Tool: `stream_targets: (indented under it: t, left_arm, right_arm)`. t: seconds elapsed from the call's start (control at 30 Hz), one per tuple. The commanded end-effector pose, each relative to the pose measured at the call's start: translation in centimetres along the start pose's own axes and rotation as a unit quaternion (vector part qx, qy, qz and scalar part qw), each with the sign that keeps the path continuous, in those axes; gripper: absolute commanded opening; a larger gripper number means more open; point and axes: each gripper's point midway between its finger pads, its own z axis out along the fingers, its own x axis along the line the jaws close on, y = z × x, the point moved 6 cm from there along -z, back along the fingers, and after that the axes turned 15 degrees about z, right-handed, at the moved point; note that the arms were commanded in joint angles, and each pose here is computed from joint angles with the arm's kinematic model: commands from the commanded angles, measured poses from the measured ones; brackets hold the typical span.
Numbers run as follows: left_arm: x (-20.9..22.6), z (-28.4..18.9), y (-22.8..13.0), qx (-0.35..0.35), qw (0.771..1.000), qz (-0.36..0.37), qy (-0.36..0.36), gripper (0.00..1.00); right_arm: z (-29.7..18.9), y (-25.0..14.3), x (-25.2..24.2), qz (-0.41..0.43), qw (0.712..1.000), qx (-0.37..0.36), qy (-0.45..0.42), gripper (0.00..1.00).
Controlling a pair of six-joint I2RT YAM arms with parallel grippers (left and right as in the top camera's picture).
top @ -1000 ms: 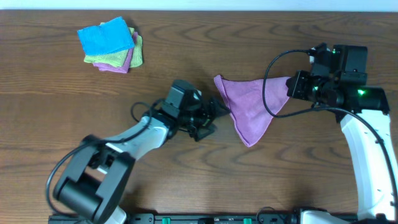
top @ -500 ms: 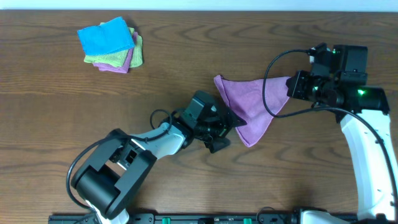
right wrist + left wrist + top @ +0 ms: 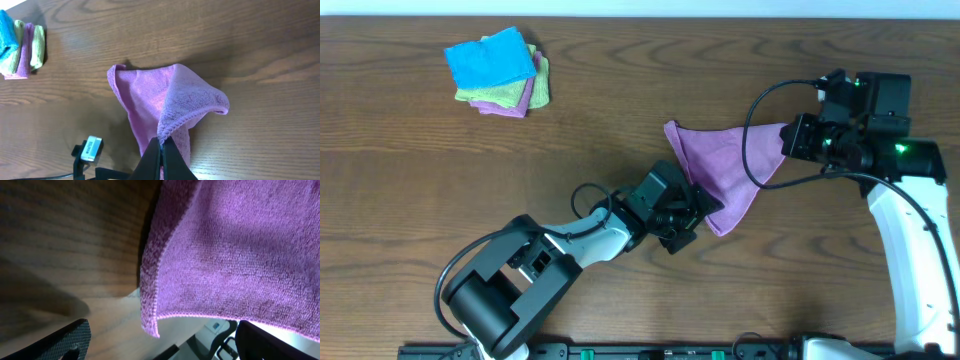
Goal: Fold the cloth
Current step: 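Lift the cloth with the right gripper and reach the left gripper toward it, then grasp the opposite cloth corner with the left gripper and stretch it up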
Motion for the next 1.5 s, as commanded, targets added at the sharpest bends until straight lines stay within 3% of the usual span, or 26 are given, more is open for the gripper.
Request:
stream_targets:
  t: [0.0,0.6,0.67,0.73,0.87,1.03,1.17,1.47]
  left_arm:
    - [-0.1,0.4,0.7,-0.029,1.0,0.0,0.005,0.93]
    - [-0.1,3.8,0.3,0.006,1.0,0.002,-0.009,0.88]
    - [0.0,4.2,0.3,0.012,1.0,0.002,-0.008,0.75]
    - [0.3,4.5,0.2,0.016,1.0,0.002,-0.003,0.48]
    - [0.5,4.5,0.3,0.024,0.999,0.038,-0.005,0.06]
    - [-0.9,2.9,2.6,0.029,0.991,0.108,-0.068,0.06]
    - [-2.1,0.2,5.7,0.02,0.986,0.123,-0.108,0.06]
    - [-7.6,-9.3,14.1,-0.081,0.965,0.153,-0.196,0.06]
  right_arm:
    - [0.0,-0.1,0.1,-0.009,1.0,0.001,0.001,0.02]
    - [0.0,-0.1,0.1,-0.009,1.0,0.0,0.001,0.01]
    - [0.0,-0.1,0.1,-0.009,1.0,0.001,0.001,0.02]
    - [0.0,-0.1,0.1,-0.009,1.0,0.001,0.001,0.02]
    - [0.0,-0.1,0.1,-0.009,1.0,0.001,0.001,0.01]
    - [0.0,-0.2,0.1,-0.008,1.0,0.003,0.0,0.01]
    - [0.0,-0.3,0.0,-0.008,1.0,0.008,-0.002,0.02]
    - [0.3,1.2,2.7,-0.074,0.995,-0.045,0.043,0.02]
